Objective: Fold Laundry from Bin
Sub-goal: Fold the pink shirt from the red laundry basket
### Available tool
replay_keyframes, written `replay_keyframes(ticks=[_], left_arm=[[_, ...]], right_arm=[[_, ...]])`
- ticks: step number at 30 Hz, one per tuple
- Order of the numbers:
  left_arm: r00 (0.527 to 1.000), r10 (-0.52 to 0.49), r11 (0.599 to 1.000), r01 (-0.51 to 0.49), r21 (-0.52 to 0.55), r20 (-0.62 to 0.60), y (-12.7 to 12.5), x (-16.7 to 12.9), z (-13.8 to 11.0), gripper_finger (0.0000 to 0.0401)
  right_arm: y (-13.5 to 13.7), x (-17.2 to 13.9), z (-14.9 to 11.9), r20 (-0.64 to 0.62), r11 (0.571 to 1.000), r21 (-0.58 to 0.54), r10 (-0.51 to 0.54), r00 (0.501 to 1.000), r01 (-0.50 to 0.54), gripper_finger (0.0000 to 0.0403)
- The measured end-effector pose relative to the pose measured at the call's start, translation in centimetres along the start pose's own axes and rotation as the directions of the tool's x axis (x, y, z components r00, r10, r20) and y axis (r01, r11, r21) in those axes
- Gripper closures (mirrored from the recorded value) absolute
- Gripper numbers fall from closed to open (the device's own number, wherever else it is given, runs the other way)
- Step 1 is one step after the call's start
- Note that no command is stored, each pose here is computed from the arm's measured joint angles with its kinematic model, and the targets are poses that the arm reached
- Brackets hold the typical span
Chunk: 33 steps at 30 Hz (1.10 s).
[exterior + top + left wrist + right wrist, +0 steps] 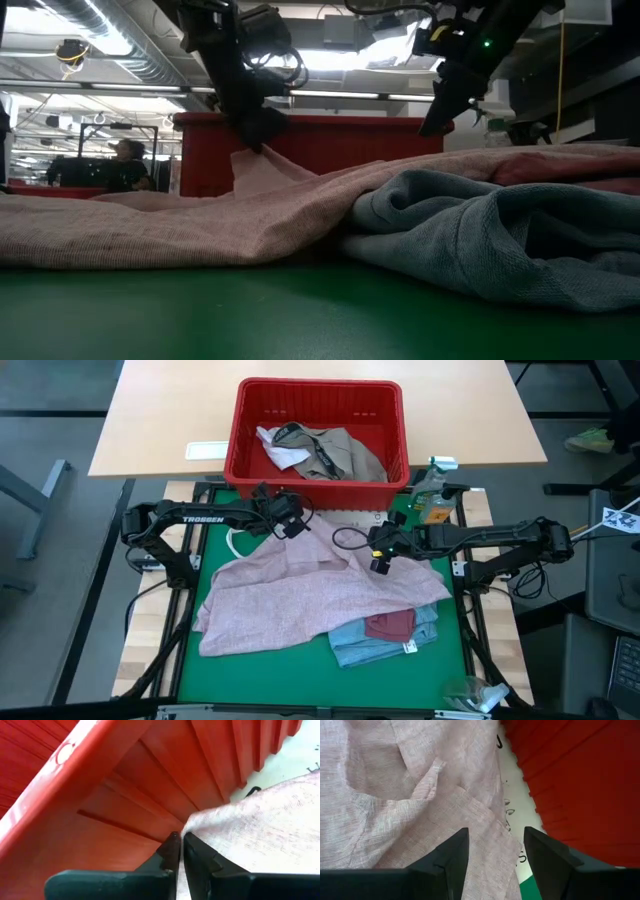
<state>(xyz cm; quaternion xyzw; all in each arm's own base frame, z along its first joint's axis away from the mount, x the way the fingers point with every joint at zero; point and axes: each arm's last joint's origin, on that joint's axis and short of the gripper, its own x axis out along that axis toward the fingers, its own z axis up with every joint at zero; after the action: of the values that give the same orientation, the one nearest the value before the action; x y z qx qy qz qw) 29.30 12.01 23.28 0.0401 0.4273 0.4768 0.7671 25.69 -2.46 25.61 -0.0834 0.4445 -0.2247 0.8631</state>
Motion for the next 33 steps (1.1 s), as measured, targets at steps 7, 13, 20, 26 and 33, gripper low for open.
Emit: replay_keyframes(ticks=[7, 13, 20, 26, 33], left_arm=[[1.0, 0.009, 1.0, -0.009, 0.028, -0.001, 0.4, 0.3, 0.1, 0.0328], [1.0, 0.013, 1.0, -0.013, 0.018, -0.012, 0.8, 0.7, 0.1, 0.0273], [0.973, -0.187, 0.982, 0.183, -0.041, -0.133, 1.4, -0.2, -1.0, 0.0266], [0.775, -0.415, 0.909, 0.368, -0.194, -0.475, 1.9, -0.8, -4.0, 0.0282], [0.611, -0.269, 0.959, 0.239, -0.151, -0.744, 2.3, -2.4, -7.3, 0.0289]], right_arm=[[0.0, 0.0, 0.0, 0.0, 1.0, 0.0, 0.001, 1.0, -0.001, 0.0212], [0.0, 0.0, -0.1, -0.005, 1.0, -0.002, 0.001, 1.0, -0.001, 0.0212], [0.0, 0.0, -0.7, -0.07, 0.999, -0.034, -0.001, 0.998, -0.002, 0.0212], [0.0, 0.0, -0.8, -0.075, 0.999, -0.036, -0.001, 0.997, -0.002, 0.0212], [0.0, 0.0, -0.8, -0.074, 0.999, -0.035, 0.001, 0.997, -0.003, 0.0212]])
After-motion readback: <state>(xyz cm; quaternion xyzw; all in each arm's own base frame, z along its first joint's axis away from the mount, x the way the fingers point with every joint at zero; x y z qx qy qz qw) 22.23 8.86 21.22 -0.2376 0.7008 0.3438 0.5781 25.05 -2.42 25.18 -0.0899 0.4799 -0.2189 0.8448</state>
